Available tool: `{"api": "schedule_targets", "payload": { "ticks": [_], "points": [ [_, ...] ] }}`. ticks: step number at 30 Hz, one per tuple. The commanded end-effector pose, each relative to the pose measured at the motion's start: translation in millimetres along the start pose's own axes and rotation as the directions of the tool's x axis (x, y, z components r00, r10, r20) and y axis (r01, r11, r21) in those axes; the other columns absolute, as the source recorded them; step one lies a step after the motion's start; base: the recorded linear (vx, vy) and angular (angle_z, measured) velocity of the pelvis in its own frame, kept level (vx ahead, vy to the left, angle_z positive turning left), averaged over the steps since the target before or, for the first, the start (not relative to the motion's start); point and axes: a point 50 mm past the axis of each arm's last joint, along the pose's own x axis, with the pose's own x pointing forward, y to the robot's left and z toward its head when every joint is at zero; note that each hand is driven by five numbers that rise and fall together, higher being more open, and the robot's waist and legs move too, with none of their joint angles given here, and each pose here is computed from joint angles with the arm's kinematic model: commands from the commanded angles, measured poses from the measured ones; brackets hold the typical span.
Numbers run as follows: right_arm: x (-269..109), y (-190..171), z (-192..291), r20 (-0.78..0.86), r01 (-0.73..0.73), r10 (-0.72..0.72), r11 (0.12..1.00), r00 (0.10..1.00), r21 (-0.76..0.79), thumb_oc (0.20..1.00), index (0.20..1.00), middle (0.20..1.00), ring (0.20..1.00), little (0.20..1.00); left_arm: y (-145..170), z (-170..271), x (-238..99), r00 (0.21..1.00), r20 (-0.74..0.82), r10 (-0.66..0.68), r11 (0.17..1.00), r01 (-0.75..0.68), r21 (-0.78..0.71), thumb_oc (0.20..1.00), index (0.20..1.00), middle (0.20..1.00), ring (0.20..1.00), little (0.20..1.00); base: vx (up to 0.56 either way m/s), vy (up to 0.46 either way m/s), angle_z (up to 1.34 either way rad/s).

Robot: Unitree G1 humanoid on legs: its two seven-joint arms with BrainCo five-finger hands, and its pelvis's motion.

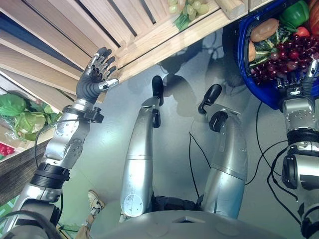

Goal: Pick up fruits and vegetables into the basket

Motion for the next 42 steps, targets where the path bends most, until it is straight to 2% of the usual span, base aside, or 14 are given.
{"api": "schedule_targets", "payload": {
  "ticks": [1, 3, 6, 8, 14, 18, 27, 29, 32, 33, 35, 37, 40, 42],
  "points": [
    [-4, -38, 34, 0.169, 0.146, -0.145, 0.989, 0.975, 0.008, 1.0, 1.0, 1.0, 1.0, 1.0, -10, 8, -2, 0.994, 0.102, -0.031, 0.999, 0.028, 0.035, 1.0, 1.0, 1.0, 1.0, 1.0, -0.03, 0.068, -0.03],
    [-7, -47, 28, 0.192, 0.164, -0.157, 0.986, 0.969, -0.018, 1.0, 1.0, 1.0, 1.0, 1.0, -11, 9, -1, 0.994, 0.103, -0.039, 0.999, 0.035, 0.033, 1.0, 1.0, 1.0, 1.0, 1.0, -0.04, 0.085, -0.04],
    [-16, -60, 4, 0.21, 0.214, -0.176, 0.961, 0.962, -0.176, 1.0, 1.0, 1.0, 1.0, 1.0, -17, 4, -1, 0.994, 0.1, -0.048, 0.999, 0.045, 0.03, 1.0, 1.0, 1.0, 1.0, 1.0, -0.03, 0.102, -0.01],
    [-22, -65, -8, 0.209, 0.211, -0.166, 0.954, 0.964, -0.215, 1.0, 1.0, 1.0, 1.0, 1.0, -19, 1, -3, 0.995, 0.091, -0.045, 0.999, 0.044, 0.015, 1.0, 1.0, 1.0, 1.0, 1.0, -0.03, 0.104, -0.09],
    [-61, -80, -68, 0.146, 0.099, -0.042, 0.906, 0.988, -0.412, 1.0, 1.0, 1.0, 1.0, 1.0, -33, -23, -10, 1.0, 0.024, 0.006, 0.985, -0.002, -0.174, 1.0, 1.0, 1.0, 1.0, 1.0, -0.02, 0.112, -0.2],
    [-93, -82, -96, 0.077, -0.044, 0.106, 0.823, 0.991, -0.567, 1.0, 1.0, 1.0, 1.0, 1.0, -40, -37, -16, 0.998, -0.019, 0.053, 0.919, -0.056, -0.391, 1.0, 1.0, 1.0, 1.0, 1.0, 0.0, 0.12, -0.22],
    [-131, -88, -120, -0.12, -0.263, 0.244, 0.72, 0.962, -0.643, 1.0, 1.0, 1.0, 1.0, 1.0, -47, -68, -21, 0.955, -0.18, 0.238, 0.865, -0.292, -0.407, 1.0, 1.0, 1.0, 1.0, 1.0, 0.03, 0.049, -0.2],
    [-141, -90, -124, -0.179, -0.311, 0.259, 0.691, 0.949, -0.653, 1.0, 1.0, 1.0, 1.0, 1.0, -41, -75, -26, 0.907, -0.222, 0.357, 0.837, -0.416, -0.355, 1.0, 1.0, 1.0, 1.0, 1.0, 0.07, 0.004, -0.12],
    [-147, -92, -127, -0.224, -0.354, 0.277, 0.655, 0.934, -0.667, 1.0, 1.0, 1.0, 1.0, 1.0, -36, -80, -29, 0.847, -0.263, 0.462, 0.789, -0.528, -0.313, 1.0, 1.0, 1.0, 1.0, 1.0, 0.06, -0.001, -0.09],
    [-151, -92, -130, -0.26, -0.383, 0.282, 0.638, 0.924, -0.668, 1.0, 1.0, 1.0, 1.0, 1.0, -31, -83, -30, 0.793, -0.27, 0.546, 0.747, -0.607, -0.27, 1.0, 1.0, 1.0, 1.0, 1.0, 0.07, -0.006, -0.1],
    [-155, -94, -132, -0.289, -0.404, 0.281, 0.631, 0.915, -0.662, 1.0, 1.0, 1.0, 1.0, 1.0, -26, -82, -29, 0.735, -0.264, 0.624, 0.701, -0.676, -0.226, 1.0, 1.0, 1.0, 1.0, 1.0, 0.07, -0.013, -0.12],
    [-159, -96, -136, -0.333, -0.437, 0.283, 0.614, 0.899, -0.657, 1.0, 1.0, 1.0, 1.0, 1.0, -18, -83, -28, 0.643, -0.259, 0.721, 0.619, -0.765, -0.177, 1.0, 1.0, 1.0, 1.0, 1.0, 0.06, -0.016, -0.1],
    [-164, -97, -139, -0.37, -0.465, 0.284, 0.599, 0.884, -0.652, 1.0, 1.0, 1.0, 1.0, 1.0, -11, -78, -22, 0.528, -0.196, 0.826, 0.524, -0.848, -0.074, 1.0, 1.0, 1.0, 1.0, 1.0, 0.05, -0.015, -0.06],
    [-165, -94, -139, -0.386, -0.489, 0.3, 0.558, 0.872, -0.671, 1.0, 1.0, 1.0, 1.0, 1.0, -4, -68, -13, 0.482, -0.056, 0.875, 0.485, -0.872, 0.068, 1.0, 1.0, 1.0, 1.0, 1.0, 0.04, 0.018, -0.13]
  ]
}}
